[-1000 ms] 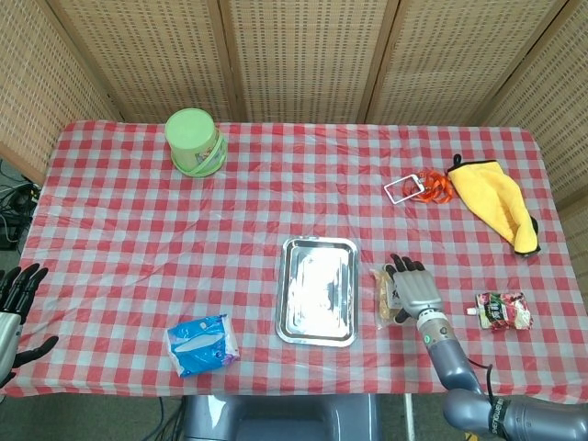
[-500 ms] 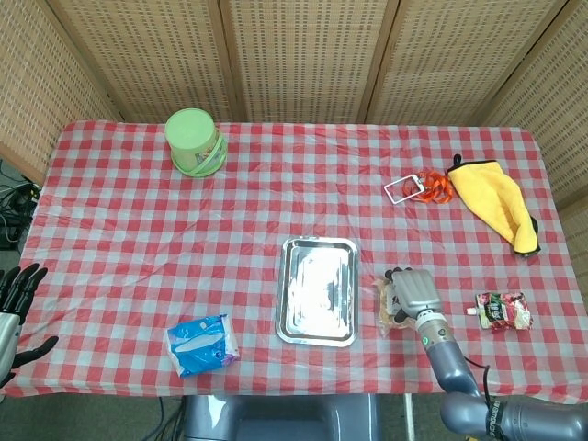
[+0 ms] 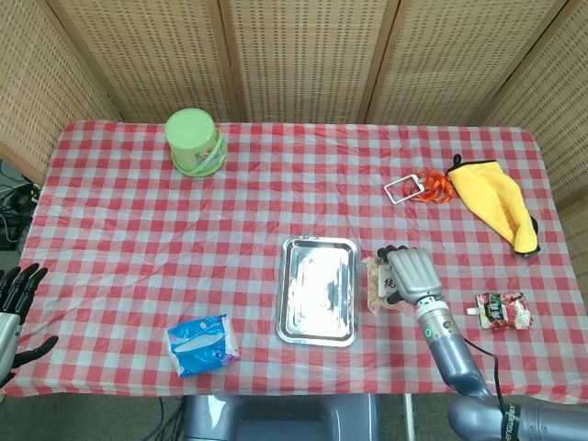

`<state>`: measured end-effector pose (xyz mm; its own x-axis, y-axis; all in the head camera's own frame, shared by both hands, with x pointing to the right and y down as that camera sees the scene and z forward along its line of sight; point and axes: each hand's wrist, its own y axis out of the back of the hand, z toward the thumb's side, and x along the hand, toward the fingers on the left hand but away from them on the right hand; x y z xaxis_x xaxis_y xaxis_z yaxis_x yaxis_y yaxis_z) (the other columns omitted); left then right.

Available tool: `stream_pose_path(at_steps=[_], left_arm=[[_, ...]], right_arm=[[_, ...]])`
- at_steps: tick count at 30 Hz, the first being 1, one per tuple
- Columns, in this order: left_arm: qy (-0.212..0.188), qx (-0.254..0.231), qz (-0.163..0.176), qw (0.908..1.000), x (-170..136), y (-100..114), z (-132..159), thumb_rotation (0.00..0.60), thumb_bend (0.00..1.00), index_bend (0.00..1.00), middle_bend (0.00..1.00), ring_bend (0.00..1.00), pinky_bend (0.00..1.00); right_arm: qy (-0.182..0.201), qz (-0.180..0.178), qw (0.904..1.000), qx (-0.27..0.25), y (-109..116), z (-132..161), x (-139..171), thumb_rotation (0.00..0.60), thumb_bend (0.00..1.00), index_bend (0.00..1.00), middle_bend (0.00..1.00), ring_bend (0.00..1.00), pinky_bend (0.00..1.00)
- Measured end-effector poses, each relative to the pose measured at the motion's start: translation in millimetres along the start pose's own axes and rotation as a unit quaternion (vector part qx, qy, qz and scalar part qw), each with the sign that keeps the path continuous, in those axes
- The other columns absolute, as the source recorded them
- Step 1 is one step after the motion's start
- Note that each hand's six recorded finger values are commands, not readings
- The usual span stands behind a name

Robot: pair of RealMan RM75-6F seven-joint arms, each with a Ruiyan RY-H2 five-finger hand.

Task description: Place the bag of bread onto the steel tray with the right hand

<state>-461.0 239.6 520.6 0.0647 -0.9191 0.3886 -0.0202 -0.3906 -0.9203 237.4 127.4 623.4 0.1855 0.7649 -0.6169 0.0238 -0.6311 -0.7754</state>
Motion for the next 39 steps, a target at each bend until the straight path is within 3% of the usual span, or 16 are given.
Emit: stream_pose_path(at_steps=[10,22,27,36,39], left_arm=[[0.003,-0.003,-0.007,1.0000,2,-2,-3,0.600,0.07,0.00,0.00,0.00,0.00],[0.008,-0.015,-0.010,0.9998,3,-1,-8,0.600,0.07,0.00,0.00,0.00,0.00],[0.005,-0.018,-0.015,0.9997,3,-2,-8,0.600,0.07,0.00,0.00,0.00,0.00],[0.004,-0.019,-0.019,0.9996,3,-3,-7,0.600,0.07,0.00,0.00,0.00,0.00],[0.003,-0.019,-0.020,0.9996,3,-4,-7,0.600,0.07,0.00,0.00,0.00,0.00]], right_arm=[[0.049,-0.024,0.9985,0.006,29,50,-11,0.600,0.14,0.62,0.54,0.53,0.53],[0.106,-0.017,0.9943,0.003,27,127,-28,0.600,0.14,0.61,0.53,0.53,0.53],[0.105,-0.012,0.9943,0.016,18,135,-32,0.600,0.14,0.61,0.53,0.53,0.53],[0.071,-0.003,0.9967,0.039,7,123,-41,0.600,0.14,0.60,0.52,0.52,0.53],[0.064,0.003,0.9970,0.043,5,117,-41,0.600,0.14,0.54,0.46,0.47,0.45]])
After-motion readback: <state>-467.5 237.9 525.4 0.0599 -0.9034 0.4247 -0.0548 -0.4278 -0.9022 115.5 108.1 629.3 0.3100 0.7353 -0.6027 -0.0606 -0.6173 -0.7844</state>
